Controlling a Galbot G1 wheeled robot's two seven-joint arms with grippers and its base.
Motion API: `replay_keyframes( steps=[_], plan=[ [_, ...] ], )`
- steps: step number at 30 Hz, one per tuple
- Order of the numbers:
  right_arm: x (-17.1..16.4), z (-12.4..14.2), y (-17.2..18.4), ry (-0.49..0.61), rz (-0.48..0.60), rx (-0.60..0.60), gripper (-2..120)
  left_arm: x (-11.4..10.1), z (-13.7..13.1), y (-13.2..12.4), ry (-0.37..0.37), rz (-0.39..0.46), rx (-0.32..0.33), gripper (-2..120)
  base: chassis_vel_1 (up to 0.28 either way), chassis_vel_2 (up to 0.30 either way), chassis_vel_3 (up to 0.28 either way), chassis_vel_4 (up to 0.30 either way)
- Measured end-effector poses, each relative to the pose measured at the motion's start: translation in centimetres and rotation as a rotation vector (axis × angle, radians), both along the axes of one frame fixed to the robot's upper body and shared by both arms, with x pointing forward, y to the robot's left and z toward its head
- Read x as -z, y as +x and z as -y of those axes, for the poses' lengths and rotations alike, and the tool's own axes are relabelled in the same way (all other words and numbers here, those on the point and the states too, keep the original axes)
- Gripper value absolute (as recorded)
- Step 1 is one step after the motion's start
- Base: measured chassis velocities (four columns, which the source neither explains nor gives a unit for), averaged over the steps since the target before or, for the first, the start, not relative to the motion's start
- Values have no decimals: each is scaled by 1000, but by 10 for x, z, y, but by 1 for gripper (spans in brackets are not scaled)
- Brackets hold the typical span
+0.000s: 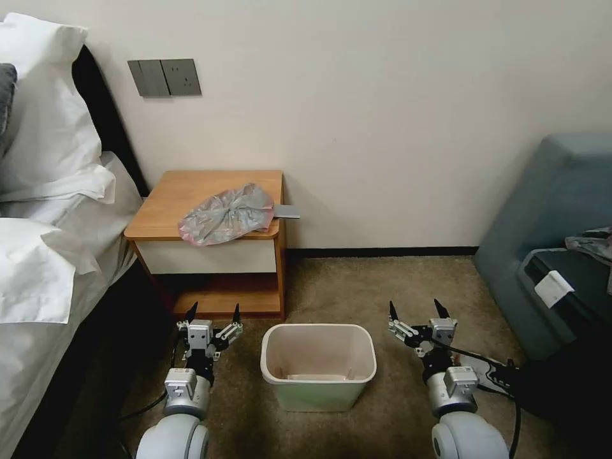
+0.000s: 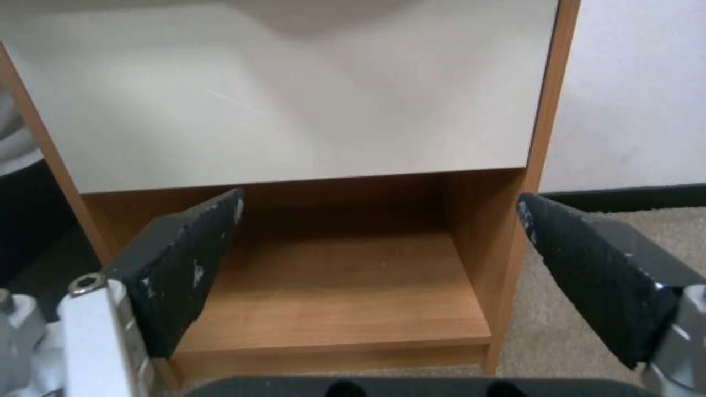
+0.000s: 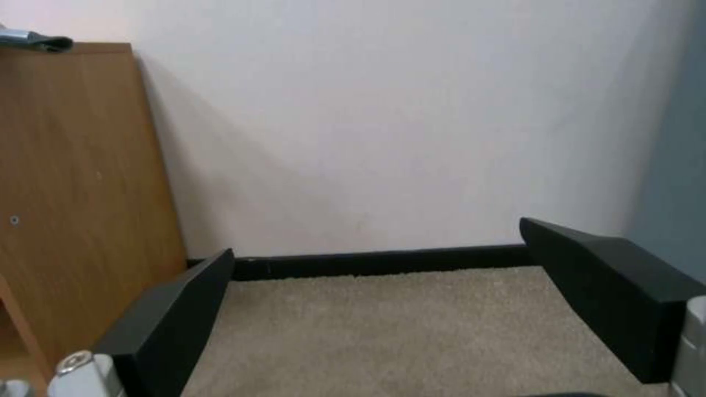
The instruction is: Pick up the garbage bag from the table and place it over the trash can.
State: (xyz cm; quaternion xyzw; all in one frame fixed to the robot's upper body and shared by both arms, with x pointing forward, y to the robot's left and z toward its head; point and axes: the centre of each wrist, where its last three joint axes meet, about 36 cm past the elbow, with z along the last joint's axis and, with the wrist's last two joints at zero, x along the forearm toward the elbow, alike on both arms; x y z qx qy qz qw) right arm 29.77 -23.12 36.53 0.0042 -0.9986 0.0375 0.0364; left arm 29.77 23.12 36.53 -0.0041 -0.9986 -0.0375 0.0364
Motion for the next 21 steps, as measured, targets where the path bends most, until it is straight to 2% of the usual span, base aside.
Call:
replay_keyframes(
  steps=[21],
  plan=[
    [0,0,0,0,0,0,100,0,0,0,0,0,0,98,0,0,0,0]
  ],
)
